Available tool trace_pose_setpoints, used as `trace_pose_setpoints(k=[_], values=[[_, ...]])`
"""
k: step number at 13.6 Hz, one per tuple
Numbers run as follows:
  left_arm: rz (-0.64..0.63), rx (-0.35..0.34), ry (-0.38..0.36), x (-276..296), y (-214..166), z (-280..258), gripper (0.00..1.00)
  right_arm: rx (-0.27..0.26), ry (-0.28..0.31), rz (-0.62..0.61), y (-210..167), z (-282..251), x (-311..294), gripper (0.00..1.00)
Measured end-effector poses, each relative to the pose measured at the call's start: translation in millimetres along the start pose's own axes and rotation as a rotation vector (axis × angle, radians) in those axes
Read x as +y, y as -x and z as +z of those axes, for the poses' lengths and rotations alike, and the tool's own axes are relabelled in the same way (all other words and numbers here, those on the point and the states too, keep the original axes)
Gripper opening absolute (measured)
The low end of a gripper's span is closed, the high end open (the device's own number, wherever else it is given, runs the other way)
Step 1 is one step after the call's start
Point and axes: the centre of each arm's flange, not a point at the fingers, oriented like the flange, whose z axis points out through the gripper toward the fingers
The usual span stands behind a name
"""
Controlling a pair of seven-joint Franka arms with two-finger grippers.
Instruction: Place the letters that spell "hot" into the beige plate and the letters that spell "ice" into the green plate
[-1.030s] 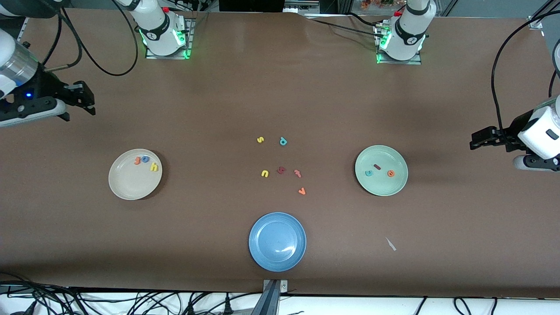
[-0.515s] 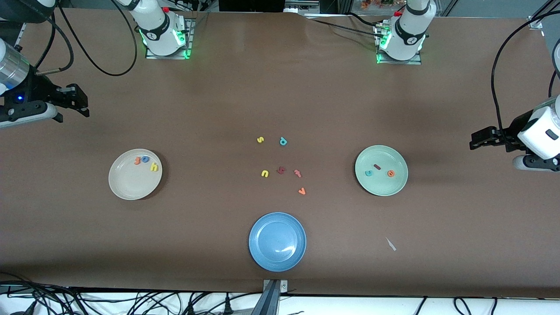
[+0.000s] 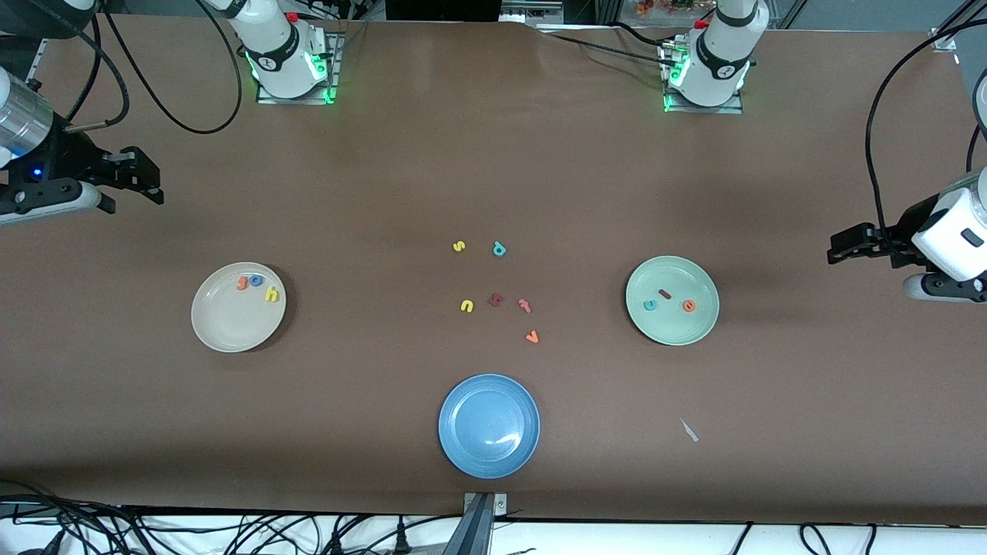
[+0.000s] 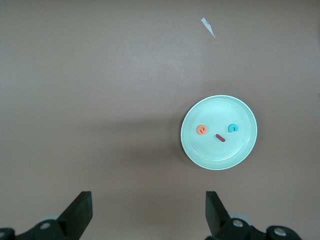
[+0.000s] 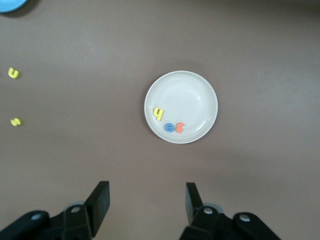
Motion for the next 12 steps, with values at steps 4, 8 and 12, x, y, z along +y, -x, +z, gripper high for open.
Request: trace_pose_setpoints(k=[4,8,12], values=[[0.004,-0.001,0.000,-0.1,-0.3,0.8,1.00,-0.005,-0.011,0.038,0.8,0.1,0.4,0.85],[0.008,-0.003,0.000,-0.1,-0.8,2.0,1.00,0.011,-0.009,0.054,1.0,-8.2,8.0,1.00],[0.009,-0.004,0.000,-0.2,-1.1,2.8,1.00,0.009,-0.010,0.057,1.8,-9.7,9.7,1.00]])
